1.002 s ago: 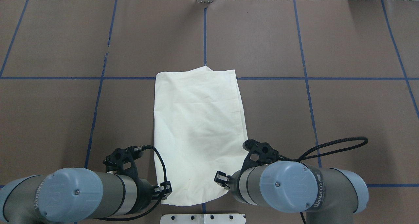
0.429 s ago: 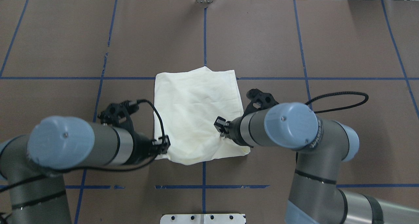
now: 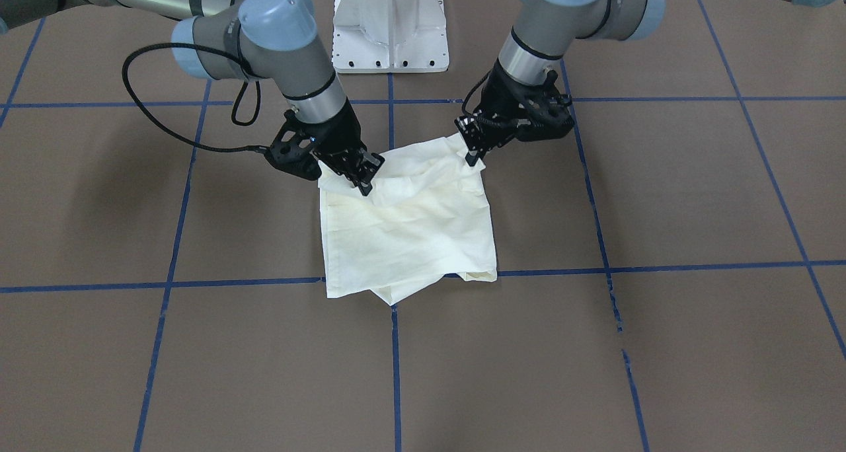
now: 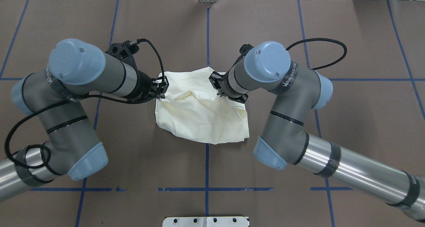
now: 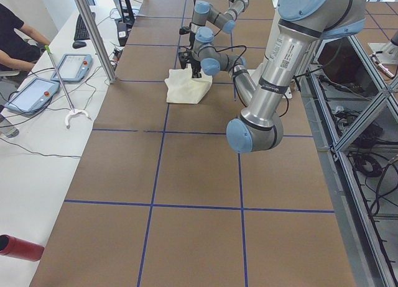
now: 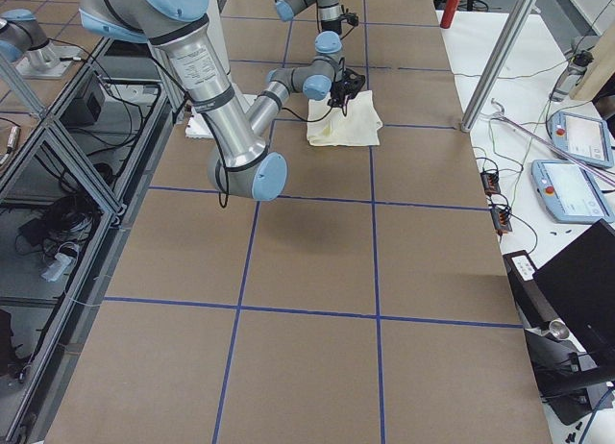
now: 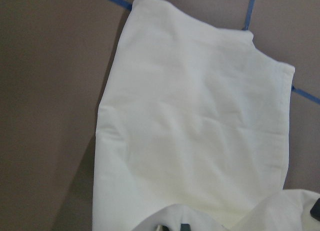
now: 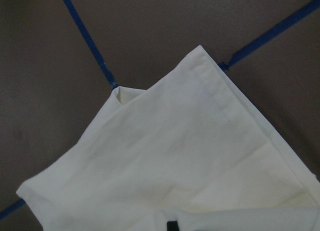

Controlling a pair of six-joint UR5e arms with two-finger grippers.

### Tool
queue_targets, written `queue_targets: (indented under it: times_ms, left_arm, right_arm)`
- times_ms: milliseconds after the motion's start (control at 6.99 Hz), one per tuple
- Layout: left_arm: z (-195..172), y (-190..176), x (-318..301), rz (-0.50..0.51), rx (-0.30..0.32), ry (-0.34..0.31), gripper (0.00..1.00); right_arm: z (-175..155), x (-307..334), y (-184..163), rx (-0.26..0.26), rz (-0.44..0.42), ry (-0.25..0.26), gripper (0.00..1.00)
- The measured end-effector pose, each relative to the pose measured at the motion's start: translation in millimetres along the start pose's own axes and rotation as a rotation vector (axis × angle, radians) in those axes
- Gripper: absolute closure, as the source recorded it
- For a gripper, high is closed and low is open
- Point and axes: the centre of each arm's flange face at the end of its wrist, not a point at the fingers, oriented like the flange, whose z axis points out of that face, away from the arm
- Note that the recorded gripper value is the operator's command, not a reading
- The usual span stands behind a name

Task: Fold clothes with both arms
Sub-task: 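Lift the near edge and fold it away over the shirt with both grippers, then release the shirt and raise both grippers away from it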

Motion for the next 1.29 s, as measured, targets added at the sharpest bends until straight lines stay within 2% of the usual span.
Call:
queue_targets:
  times_ms: [286, 429, 573, 716, 859, 1002, 1145, 1288]
  left_arm:
    - [55, -41, -7, -0.008, 0.024, 0.009, 1.00]
    - [66, -55, -5, -0.014, 0.035, 0.007, 1.00]
    - [69, -64, -3, -0.019, 0.045, 0.007, 0.80]
    - [66, -70, 0, -0.022, 0.054, 0.012, 0.43]
    - [63, -77, 4, -0.025, 0.064, 0.020, 0.11]
    - [60, -84, 6, -0.028, 0.076, 0.023, 0.00]
    - [57, -94, 5, -0.016, 0.096, 0.027, 0.00]
    - [55, -108, 0, 0.032, 0.116, 0.045, 0.00]
  right_arm:
    - [49, -20, -50, 0.030, 0.030, 0.008, 1.00]
    - [58, -24, -67, 0.041, 0.044, 0.019, 0.01]
    - [61, -27, -78, 0.045, 0.052, 0.026, 0.00]
    - [61, -29, -81, 0.044, 0.049, 0.028, 0.00]
    - [60, -32, -84, 0.044, 0.043, 0.025, 0.00]
    - [55, -35, -92, 0.047, 0.040, 0.020, 0.00]
    - [46, -36, -106, 0.041, 0.028, 0.018, 0.00]
    - [31, -36, -129, 0.012, 0.007, 0.018, 0.00]
